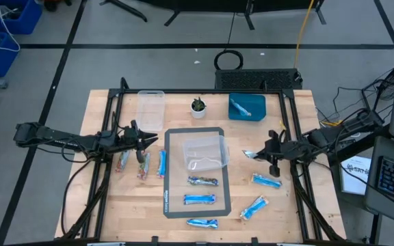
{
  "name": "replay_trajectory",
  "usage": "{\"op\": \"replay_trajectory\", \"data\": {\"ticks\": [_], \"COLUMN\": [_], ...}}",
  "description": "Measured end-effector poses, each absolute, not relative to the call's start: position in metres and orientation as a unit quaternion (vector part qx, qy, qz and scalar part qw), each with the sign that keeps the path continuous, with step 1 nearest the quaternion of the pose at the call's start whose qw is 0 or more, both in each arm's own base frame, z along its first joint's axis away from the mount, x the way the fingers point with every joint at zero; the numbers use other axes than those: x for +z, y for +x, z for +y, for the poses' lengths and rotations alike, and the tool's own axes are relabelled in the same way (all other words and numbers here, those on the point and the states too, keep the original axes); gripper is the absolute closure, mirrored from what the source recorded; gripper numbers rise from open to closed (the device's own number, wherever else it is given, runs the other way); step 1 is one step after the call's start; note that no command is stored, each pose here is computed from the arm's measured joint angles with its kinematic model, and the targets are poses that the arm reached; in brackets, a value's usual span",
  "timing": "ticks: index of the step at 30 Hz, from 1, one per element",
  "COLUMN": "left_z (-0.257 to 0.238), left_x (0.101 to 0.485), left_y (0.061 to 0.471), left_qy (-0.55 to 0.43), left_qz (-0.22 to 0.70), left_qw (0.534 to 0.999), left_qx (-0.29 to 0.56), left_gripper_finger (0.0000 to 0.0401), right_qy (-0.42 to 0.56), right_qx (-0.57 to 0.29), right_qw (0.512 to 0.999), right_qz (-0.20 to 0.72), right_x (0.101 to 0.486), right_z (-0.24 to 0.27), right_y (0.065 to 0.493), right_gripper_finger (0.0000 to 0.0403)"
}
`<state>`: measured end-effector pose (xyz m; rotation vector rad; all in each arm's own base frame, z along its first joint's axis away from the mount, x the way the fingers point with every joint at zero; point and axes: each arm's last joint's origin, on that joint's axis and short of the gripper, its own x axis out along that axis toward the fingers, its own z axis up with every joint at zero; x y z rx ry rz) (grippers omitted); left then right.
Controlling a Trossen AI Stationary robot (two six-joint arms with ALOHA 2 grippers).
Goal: Pick and place Granola Bars by type
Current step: Put the snack into the right bin
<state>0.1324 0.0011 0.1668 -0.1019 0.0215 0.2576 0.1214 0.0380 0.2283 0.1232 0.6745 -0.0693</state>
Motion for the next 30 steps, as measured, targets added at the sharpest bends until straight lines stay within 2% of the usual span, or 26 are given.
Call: {"op": "replay_trajectory", "data": {"ticks": [19, 30], "left_z": [0.001, 0.001], "left_x": [0.167, 0.167], "left_y": [0.132, 0.132], "left_qy": [-0.051, -0.051], "left_qz": [0.011, 0.011], "left_qw": [0.990, 0.990], "left_qx": [0.128, 0.128], "left_gripper_finger": [0.0322, 0.0322], "right_qy": [0.077, 0.084], "right_qx": [-0.021, 0.011], "right_qw": [0.958, 0.983], "right_qz": [0.277, 0.164], "right_x": [0.239, 0.211], "right_z": [0.031, 0.027], "right_y": [0.104, 0.093], "right_gripper_finger": [0.0401, 0.0401]}}
